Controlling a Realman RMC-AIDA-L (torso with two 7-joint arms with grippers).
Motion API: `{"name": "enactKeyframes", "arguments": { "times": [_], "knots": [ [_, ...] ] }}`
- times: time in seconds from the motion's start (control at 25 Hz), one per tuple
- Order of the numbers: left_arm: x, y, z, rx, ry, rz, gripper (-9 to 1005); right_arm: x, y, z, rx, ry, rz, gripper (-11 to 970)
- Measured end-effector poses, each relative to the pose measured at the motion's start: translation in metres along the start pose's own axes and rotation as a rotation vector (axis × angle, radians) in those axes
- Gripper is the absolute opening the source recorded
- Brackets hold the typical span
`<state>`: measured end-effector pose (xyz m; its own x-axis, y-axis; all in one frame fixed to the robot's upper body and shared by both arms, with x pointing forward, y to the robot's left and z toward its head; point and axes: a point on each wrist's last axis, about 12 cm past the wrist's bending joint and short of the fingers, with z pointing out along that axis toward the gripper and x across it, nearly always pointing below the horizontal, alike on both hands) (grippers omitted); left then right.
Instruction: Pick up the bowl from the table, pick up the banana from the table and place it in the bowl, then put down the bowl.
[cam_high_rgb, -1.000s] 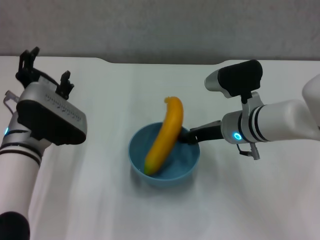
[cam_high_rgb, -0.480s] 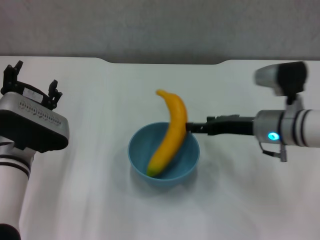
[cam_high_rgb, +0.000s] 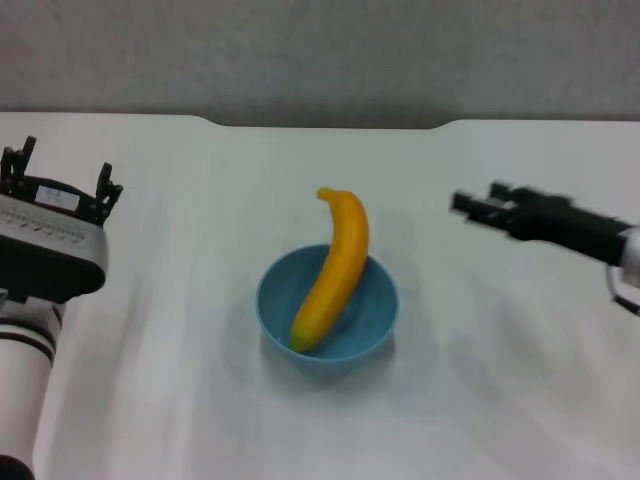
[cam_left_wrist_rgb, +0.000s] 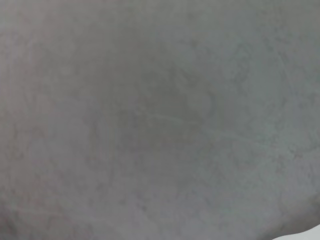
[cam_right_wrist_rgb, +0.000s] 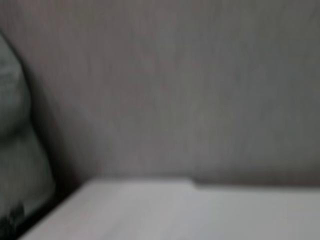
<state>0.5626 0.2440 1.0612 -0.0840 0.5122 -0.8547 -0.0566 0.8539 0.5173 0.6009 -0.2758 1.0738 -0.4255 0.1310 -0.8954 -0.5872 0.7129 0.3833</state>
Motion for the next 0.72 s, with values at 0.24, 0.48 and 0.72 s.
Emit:
{"name": "enactKeyframes", "arguments": {
  "times": [0.24, 0.48, 0.72],
  "knots": [
    [0.004, 0.0, -0.001, 0.01, 0.021, -0.119, 890, 0.017, -0.012, -0.061, 0.12, -0.304, -0.019, 858],
    [0.008, -0.002, -0.001, 0.048, 0.048, -0.189, 891, 0.045, -0.009, -0.094, 0.286, -0.523, 0.006, 857],
    [0.01, -0.005, -0.003, 0.07, 0.059, -0.185, 891, 0.063, -0.005, -0.105, 0.43, -0.623, 0.039, 851]
  ]
}}
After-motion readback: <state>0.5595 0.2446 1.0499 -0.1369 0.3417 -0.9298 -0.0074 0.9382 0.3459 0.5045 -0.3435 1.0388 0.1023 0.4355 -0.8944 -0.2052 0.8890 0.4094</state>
